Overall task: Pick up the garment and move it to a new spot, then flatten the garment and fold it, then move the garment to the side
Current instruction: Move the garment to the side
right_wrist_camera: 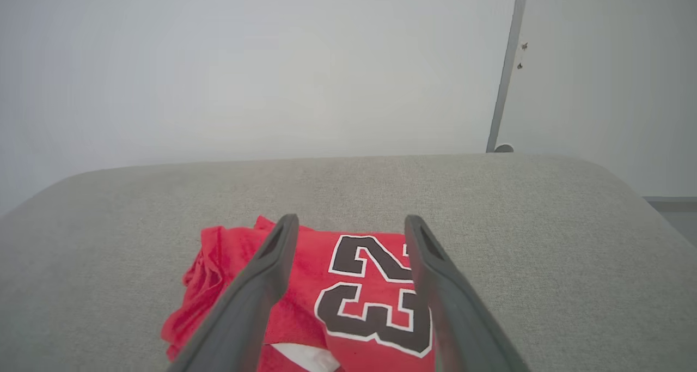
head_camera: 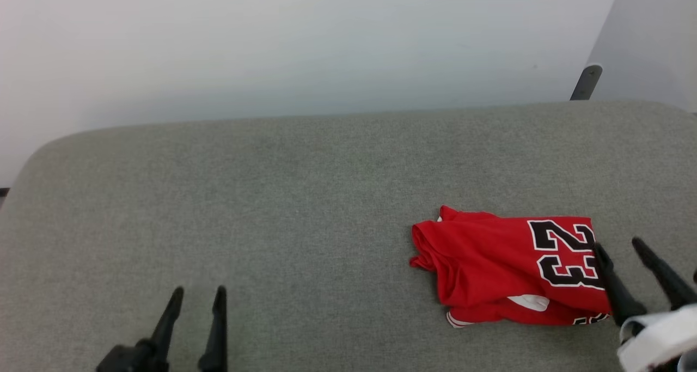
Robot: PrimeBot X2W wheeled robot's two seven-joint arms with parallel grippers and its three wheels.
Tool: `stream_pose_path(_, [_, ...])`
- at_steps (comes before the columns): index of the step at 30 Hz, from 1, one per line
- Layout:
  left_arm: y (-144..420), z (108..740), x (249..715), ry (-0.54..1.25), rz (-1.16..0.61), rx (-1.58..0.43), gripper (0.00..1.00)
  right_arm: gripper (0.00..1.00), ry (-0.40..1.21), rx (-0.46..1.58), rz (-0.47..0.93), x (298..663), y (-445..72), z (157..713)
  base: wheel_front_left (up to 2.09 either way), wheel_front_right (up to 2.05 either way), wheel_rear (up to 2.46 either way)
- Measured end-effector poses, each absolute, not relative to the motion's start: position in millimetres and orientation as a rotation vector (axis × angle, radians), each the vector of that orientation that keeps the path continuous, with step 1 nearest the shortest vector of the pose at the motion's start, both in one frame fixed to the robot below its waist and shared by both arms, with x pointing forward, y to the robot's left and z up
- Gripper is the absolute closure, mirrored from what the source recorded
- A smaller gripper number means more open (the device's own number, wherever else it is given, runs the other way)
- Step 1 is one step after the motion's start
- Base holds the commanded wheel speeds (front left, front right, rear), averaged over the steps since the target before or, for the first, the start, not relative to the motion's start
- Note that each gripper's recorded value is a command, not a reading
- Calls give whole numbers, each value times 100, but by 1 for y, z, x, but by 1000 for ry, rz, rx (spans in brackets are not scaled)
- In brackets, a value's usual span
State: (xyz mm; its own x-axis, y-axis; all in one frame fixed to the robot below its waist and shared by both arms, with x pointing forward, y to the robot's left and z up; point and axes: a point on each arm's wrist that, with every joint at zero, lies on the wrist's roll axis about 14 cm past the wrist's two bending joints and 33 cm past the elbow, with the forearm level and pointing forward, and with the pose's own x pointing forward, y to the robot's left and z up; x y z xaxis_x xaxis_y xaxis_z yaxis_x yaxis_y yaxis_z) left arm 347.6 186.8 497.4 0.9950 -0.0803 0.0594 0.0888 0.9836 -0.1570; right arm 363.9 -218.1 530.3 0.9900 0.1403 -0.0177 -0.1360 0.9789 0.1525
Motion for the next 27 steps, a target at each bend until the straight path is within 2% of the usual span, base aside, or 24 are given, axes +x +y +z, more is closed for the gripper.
stream_pose_path(4, [171,504,362,-72,-128,-171,0,0,180,94,166,381,-228,520,0,0,0])
stream_pose_path(12, [148,504,391,-71,-195,-189,0,0,666,81,169,398,-253,465,0,0,0])
stream_pose_path(16, [144,500,405,-62,-209,-191,0,0,941,129,187,390,-249,427,0,0,0])
stream_pose_path(25, [144,483,425,-23,-211,-189,0,0,1096,178,195,404,-233,387,0,0,0])
stream_pose_path(26, [145,480,426,-15,-209,-188,0,11,1101,179,195,405,-233,385,0,0,0])
stream_pose_path(27, [146,477,426,-7,-209,-185,0,63,1101,180,195,406,-232,383,0,0,0])
